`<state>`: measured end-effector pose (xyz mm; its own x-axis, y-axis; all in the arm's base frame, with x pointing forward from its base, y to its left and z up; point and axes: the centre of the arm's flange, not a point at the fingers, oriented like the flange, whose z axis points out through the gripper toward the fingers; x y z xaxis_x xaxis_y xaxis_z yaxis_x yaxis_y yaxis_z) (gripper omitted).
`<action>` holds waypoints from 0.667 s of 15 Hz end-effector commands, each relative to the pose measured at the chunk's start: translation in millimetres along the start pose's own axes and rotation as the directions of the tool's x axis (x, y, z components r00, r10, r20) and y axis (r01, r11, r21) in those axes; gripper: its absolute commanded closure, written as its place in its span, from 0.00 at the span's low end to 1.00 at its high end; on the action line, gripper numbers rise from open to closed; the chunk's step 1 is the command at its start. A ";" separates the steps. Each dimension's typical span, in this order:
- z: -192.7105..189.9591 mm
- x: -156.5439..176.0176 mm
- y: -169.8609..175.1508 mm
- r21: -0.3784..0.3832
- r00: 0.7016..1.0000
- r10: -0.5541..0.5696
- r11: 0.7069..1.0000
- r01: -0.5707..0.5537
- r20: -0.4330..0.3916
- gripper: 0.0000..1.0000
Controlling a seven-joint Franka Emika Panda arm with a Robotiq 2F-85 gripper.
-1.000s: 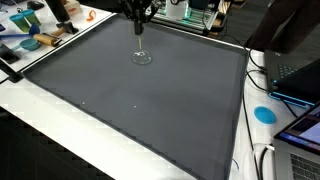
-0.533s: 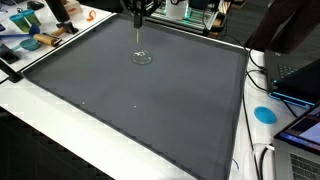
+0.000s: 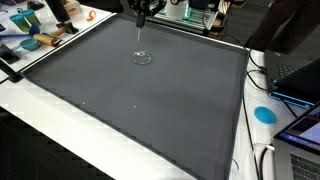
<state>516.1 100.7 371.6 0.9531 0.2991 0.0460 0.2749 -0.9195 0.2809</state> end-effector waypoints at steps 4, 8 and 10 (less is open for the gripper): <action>0.7 4.3 -33.1 -0.070 1.000 -0.003 0.998 0.005 0.016 0.97; 9.1 4.4 -71.3 -0.163 1.000 -0.010 0.987 0.008 -0.016 0.97; 16.1 5.0 -86.0 -0.203 0.999 -0.016 0.979 0.008 -0.036 0.97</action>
<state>502.1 159.4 350.8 0.9430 0.3253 0.0705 0.2700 -0.8715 0.4093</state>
